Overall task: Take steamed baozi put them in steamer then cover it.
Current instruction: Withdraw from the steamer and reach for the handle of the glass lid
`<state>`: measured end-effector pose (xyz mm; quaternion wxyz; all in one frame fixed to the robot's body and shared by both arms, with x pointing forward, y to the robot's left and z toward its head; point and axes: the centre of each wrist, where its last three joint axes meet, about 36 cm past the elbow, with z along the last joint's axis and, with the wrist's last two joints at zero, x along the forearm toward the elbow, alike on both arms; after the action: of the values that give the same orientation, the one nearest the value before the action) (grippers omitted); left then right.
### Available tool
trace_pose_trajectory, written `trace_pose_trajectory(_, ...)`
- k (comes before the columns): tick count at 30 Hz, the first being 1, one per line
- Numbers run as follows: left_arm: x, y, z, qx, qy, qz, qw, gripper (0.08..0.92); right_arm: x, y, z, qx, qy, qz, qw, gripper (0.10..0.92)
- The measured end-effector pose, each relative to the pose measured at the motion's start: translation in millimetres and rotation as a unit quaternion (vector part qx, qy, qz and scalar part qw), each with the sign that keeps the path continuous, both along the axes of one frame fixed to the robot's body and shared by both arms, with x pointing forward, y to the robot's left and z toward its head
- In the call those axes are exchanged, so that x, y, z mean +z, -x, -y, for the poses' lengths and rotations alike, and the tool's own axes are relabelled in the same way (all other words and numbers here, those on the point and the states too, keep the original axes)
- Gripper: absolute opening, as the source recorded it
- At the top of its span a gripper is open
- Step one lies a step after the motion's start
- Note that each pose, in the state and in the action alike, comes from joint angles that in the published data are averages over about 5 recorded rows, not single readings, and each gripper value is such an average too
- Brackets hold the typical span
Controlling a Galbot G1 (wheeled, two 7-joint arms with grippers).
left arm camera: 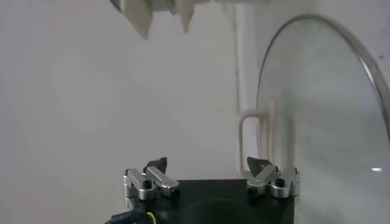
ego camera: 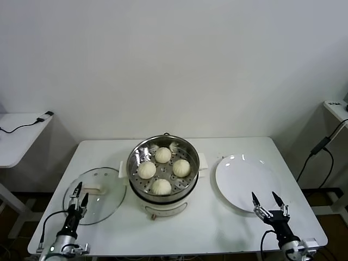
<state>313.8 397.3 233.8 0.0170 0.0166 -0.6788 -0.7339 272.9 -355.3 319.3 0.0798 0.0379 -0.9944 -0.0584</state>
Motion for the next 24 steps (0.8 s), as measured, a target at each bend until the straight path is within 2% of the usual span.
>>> trace_pose_trajectory(12, -6.6, -28.2, 0.0, 0.004, -0.011, -0.008, 1.0, 0.807, -0.7, 7.5, -1.5, -0.009, -0.003, -0.001, 1.0, 0.823)
trace_pose_trajectory(24, -18.6, -34.7, -2.7, 0.008, -0.01, -0.021, 1.0, 0.481, -2.7, 8.2, -6.0, -0.009, -0.001, -0.001, 1.0, 0.823)
